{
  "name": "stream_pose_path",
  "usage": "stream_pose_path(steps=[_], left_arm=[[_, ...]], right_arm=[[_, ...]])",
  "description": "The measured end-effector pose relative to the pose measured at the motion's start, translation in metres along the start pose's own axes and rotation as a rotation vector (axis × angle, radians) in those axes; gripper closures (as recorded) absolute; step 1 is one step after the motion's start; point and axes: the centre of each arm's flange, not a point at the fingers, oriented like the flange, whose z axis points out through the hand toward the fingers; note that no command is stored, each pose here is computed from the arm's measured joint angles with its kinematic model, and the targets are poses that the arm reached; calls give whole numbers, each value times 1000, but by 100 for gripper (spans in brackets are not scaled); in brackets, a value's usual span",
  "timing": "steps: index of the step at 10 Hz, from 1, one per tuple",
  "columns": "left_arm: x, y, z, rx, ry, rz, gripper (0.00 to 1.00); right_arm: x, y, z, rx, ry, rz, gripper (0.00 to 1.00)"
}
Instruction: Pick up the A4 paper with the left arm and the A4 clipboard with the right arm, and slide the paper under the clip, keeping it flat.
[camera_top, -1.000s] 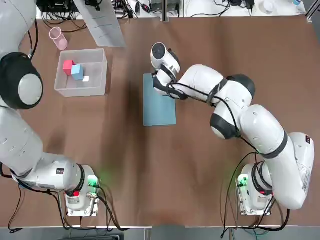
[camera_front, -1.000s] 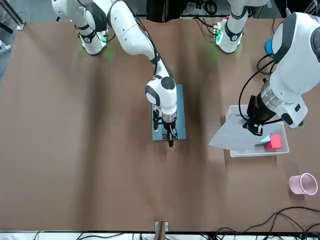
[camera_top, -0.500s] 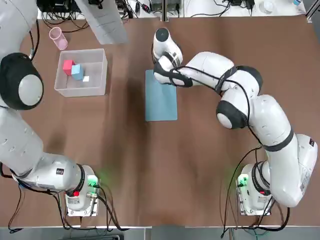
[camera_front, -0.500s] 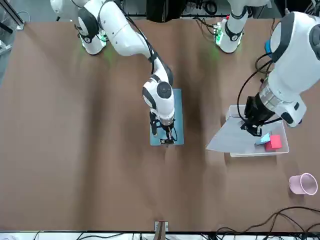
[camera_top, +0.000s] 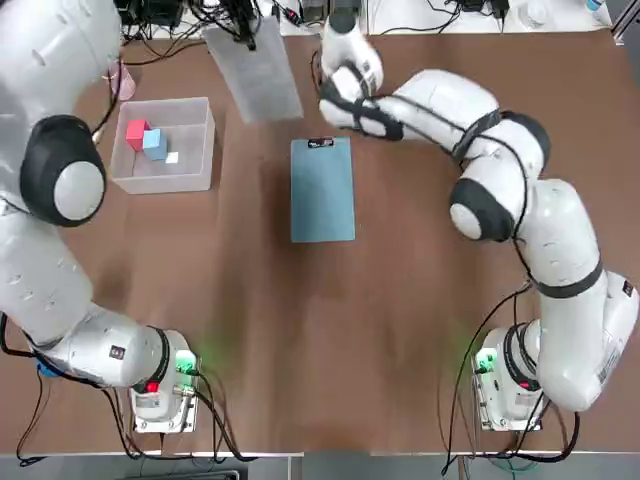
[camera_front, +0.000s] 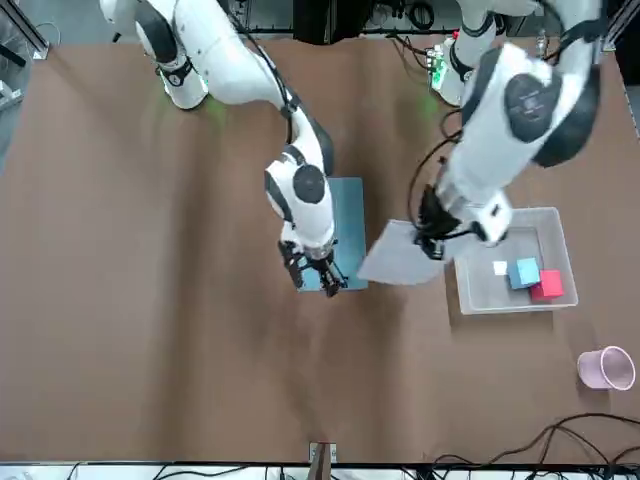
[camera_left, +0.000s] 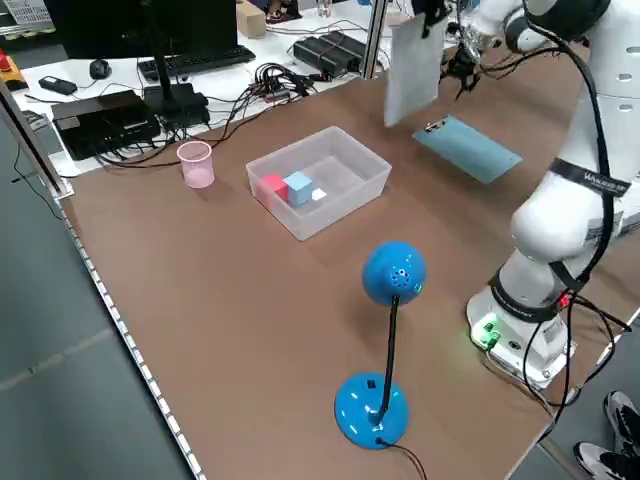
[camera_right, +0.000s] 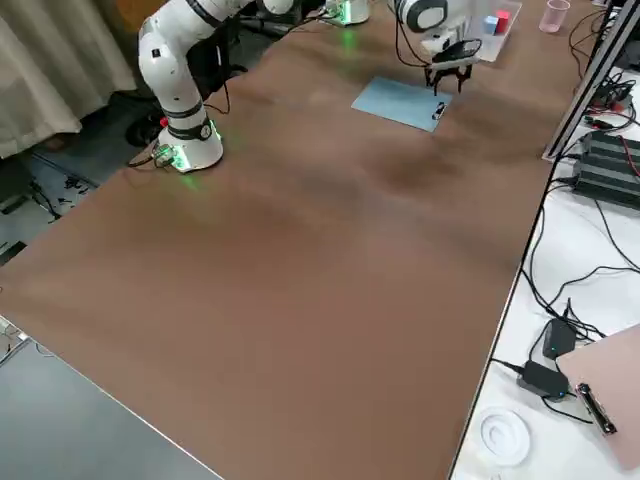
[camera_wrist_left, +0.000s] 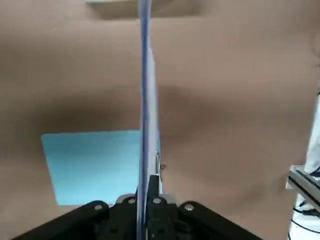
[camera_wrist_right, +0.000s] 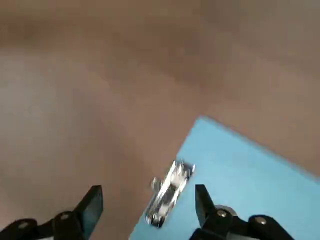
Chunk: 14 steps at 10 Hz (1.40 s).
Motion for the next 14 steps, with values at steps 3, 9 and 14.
stream_pose_path(steps=[3, 9, 14], left_arm=[[-11, -18, 17, -10, -16, -72, 99], [-146, -89, 77, -139, -33, -98, 99], [-160, -103, 126, -100, 53, -137, 99]], right_arm=[[122, 17, -73, -13, 9, -206, 0], [313, 112, -191, -151, -84, -712, 0], [405, 205, -280, -139, -129, -969, 0]])
